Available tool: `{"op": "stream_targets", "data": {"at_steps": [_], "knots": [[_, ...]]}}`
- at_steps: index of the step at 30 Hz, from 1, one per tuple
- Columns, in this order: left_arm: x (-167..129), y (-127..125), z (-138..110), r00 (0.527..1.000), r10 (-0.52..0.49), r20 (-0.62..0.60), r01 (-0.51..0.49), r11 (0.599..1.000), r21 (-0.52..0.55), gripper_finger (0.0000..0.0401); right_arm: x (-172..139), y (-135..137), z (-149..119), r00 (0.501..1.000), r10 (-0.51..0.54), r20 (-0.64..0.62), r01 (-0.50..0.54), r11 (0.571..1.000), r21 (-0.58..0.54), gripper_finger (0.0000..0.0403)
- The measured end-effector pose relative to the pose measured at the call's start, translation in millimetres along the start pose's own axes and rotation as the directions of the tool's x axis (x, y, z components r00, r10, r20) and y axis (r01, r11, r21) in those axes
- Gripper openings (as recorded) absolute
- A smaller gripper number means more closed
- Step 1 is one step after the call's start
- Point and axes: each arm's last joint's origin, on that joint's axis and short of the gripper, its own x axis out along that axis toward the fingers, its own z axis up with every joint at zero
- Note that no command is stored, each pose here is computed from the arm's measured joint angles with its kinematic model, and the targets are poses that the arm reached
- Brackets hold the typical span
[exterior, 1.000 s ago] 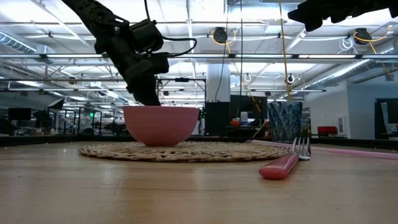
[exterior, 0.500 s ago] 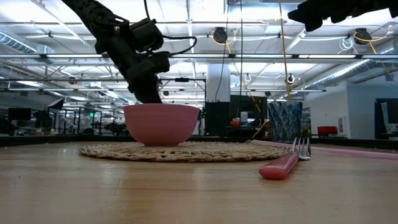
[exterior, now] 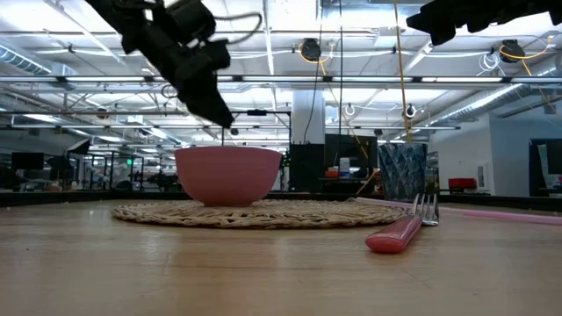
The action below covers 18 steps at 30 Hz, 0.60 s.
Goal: Pick & Place Utensil
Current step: Put the pink fork into the pink bowl
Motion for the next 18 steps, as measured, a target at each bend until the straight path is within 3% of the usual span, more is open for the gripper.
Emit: {"op": "stream_targets", "data": {"at_steps": [7, 18], "knots": [[-52, -21, 7, 0.994, -0.045, 0.096, 0.044, 0.999, 0.016, 0.0227, 0, 0, 0, 1.000, 0.000, -0.001, 0.000, 1.000, 0.003, 0.0160], [-109, -79, 2, 0.929, -0.324, 0.179, 0.303, 0.943, 0.136, 0.0201, 11, 0, -5, 0.998, 0.015, -0.055, -0.011, 0.998, 0.061, 0.0160]]}}
